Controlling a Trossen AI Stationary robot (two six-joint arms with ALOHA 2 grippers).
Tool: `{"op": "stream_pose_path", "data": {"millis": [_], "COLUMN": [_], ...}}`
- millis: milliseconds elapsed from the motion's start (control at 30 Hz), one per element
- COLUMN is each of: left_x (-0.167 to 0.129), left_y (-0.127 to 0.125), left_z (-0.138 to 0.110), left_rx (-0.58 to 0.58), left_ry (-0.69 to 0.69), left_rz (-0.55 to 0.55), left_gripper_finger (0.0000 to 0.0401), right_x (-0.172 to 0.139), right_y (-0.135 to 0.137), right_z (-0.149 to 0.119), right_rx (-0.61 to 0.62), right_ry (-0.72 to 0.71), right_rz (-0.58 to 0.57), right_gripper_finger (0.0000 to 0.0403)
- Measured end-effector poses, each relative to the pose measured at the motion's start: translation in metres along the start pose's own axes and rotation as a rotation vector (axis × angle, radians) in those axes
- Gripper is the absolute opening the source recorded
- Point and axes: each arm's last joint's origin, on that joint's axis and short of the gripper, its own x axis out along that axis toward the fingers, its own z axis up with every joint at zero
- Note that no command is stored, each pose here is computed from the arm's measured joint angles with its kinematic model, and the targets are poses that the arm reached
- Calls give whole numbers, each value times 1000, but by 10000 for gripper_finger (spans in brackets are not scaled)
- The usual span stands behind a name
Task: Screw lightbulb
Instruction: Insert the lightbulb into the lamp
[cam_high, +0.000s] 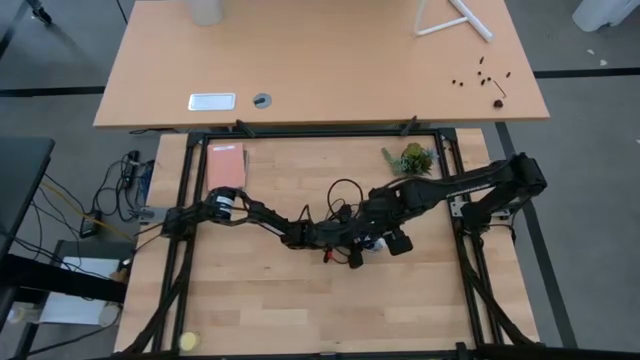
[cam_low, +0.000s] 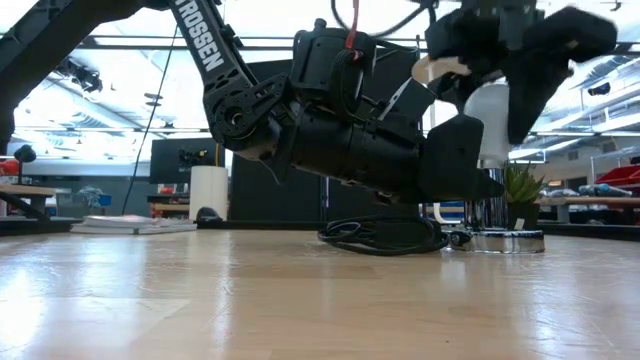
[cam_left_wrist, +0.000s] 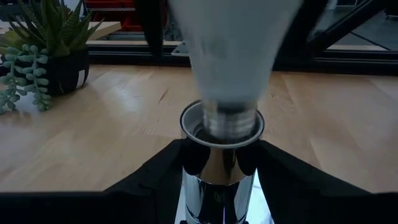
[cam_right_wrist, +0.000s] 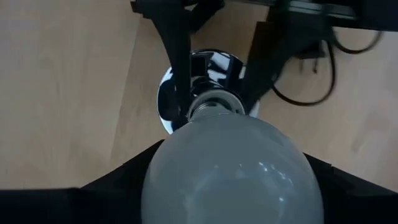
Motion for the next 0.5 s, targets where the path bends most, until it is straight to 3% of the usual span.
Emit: {"op": "stream_pose_path", "data": {"millis": [500], "left_x": [0], "left_y": [0], "left_z": [0], "left_rx": [-1], "left_ry": [0], "left_rz": [0], "left_gripper_finger": [194], "right_x": [13], "right_y": [0], "right_z": [10], "right_rx": [-18], "right_ry": [-6], "right_rz": [-1], "right_gripper_finger": [272]}}
